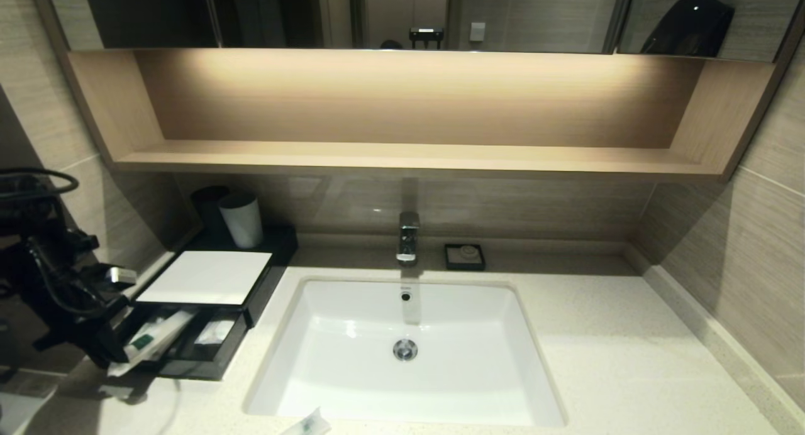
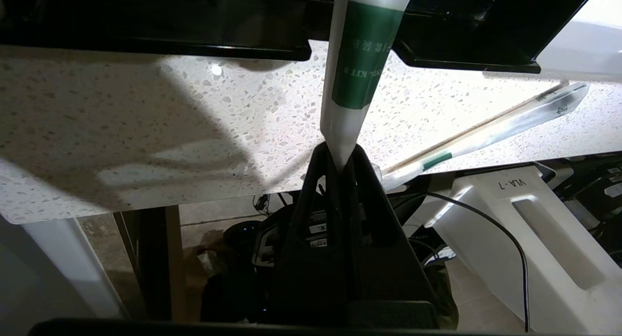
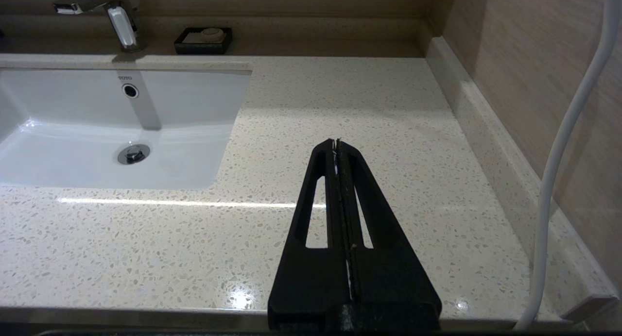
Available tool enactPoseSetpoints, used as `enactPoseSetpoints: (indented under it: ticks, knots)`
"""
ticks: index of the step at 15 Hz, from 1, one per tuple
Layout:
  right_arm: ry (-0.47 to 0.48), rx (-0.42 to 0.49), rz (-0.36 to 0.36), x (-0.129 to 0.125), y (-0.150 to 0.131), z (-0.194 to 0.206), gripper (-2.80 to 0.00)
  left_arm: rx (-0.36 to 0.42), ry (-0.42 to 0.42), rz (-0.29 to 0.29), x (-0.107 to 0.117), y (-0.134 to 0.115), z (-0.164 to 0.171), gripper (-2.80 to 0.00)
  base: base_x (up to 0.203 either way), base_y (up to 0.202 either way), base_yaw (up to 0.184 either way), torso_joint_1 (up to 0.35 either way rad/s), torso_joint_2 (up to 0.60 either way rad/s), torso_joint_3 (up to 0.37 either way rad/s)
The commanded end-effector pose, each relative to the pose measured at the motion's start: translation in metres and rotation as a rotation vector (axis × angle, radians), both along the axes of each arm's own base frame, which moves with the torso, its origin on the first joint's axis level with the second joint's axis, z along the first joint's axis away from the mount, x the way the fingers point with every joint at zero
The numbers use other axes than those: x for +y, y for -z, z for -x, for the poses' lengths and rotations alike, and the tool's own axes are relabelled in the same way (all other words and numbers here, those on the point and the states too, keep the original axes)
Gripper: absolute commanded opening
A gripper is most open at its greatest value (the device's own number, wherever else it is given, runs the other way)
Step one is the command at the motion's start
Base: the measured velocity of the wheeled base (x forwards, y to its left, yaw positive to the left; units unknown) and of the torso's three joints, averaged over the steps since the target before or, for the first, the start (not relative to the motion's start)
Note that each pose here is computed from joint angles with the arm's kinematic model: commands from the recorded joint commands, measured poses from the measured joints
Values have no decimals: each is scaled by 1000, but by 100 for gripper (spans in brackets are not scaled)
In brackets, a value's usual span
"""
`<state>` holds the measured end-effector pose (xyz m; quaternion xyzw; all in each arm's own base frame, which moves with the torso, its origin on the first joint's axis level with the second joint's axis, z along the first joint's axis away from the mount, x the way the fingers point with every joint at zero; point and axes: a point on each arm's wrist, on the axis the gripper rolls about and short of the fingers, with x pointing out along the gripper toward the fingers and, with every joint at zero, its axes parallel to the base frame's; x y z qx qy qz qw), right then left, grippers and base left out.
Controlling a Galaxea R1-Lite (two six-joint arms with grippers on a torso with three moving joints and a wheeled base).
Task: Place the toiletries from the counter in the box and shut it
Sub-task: Place the bathroom toiletry into the drawer
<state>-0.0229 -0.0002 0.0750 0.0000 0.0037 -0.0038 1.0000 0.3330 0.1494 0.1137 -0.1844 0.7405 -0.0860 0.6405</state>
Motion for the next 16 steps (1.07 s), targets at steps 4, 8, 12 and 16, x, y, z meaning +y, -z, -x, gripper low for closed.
enactPoseSetpoints:
  ticks: [4, 8, 12, 16]
  knots:
    - [-1, 0, 0, 0, 0, 0, -280, -5, -3, -2, 0, 3, -9, -280, 0, 0, 0, 0, 0, 0]
    - [0, 0, 0, 0, 0, 0, -280, -3, -35, -11, 2, 6, -15, -280, 0, 0, 0, 0, 0, 0]
    - [-1, 0, 0, 0, 0, 0, -280, -4, -60, 12, -2, 7, -18, -280, 0, 0, 0, 0, 0, 0]
    - [0, 0, 0, 0, 0, 0, -280, -7, -55, 23, -8, 7, -20, -280, 0, 0, 0, 0, 0, 0]
